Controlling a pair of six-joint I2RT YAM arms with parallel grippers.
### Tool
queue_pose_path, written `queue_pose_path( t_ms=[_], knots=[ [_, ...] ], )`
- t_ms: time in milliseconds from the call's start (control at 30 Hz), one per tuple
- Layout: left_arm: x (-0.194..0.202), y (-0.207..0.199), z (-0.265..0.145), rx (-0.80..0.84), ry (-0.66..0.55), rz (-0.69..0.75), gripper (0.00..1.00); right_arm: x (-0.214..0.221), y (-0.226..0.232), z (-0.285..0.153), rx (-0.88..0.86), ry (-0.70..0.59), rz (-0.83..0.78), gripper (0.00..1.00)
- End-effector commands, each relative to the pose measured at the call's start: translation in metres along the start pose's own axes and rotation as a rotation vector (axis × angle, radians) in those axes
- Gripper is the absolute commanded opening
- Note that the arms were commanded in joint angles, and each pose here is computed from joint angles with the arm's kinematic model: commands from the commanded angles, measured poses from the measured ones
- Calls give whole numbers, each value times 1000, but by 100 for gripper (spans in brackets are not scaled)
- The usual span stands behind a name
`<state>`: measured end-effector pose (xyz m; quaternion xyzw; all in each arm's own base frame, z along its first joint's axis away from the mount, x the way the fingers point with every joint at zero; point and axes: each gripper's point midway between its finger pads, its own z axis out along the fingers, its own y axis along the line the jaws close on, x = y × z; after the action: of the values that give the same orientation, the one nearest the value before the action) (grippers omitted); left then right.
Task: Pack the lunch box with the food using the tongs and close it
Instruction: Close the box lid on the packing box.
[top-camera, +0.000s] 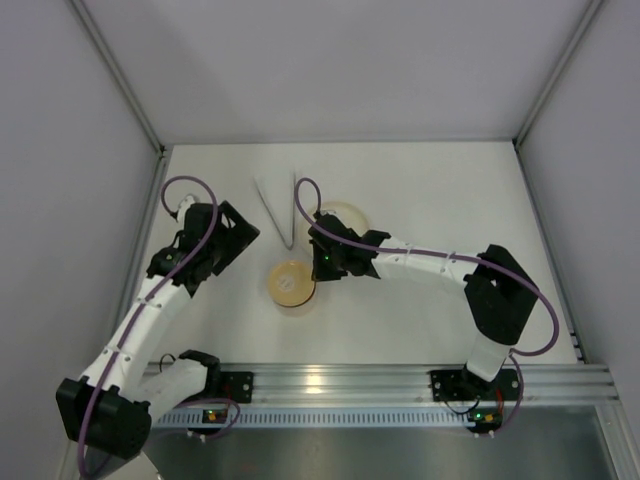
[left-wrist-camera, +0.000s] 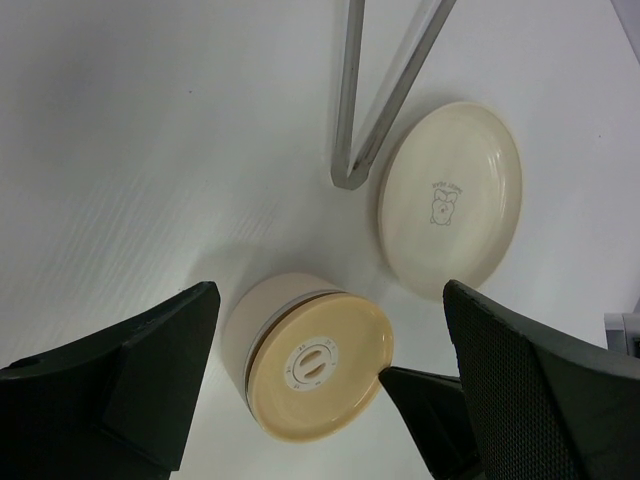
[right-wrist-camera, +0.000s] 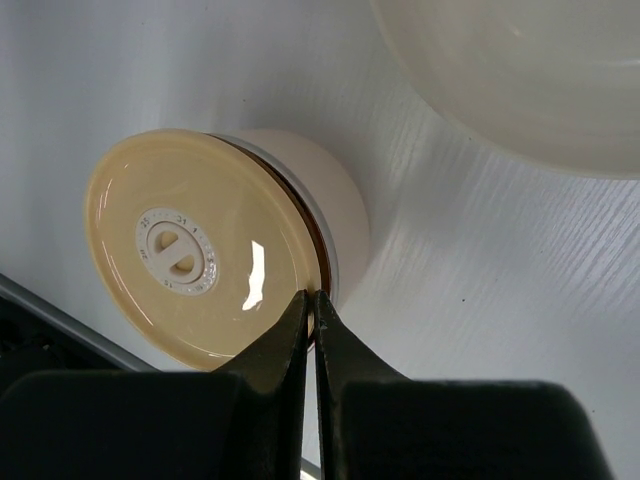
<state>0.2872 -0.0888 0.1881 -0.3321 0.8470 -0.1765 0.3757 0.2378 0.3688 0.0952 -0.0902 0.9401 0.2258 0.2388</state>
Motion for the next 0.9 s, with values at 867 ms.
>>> queue_pose_path(
  t_ms=[867],
  knots=[
    [56, 24, 13, 33, 153, 128, 89, 6, 9, -21, 16, 8, -36, 27]
  ],
)
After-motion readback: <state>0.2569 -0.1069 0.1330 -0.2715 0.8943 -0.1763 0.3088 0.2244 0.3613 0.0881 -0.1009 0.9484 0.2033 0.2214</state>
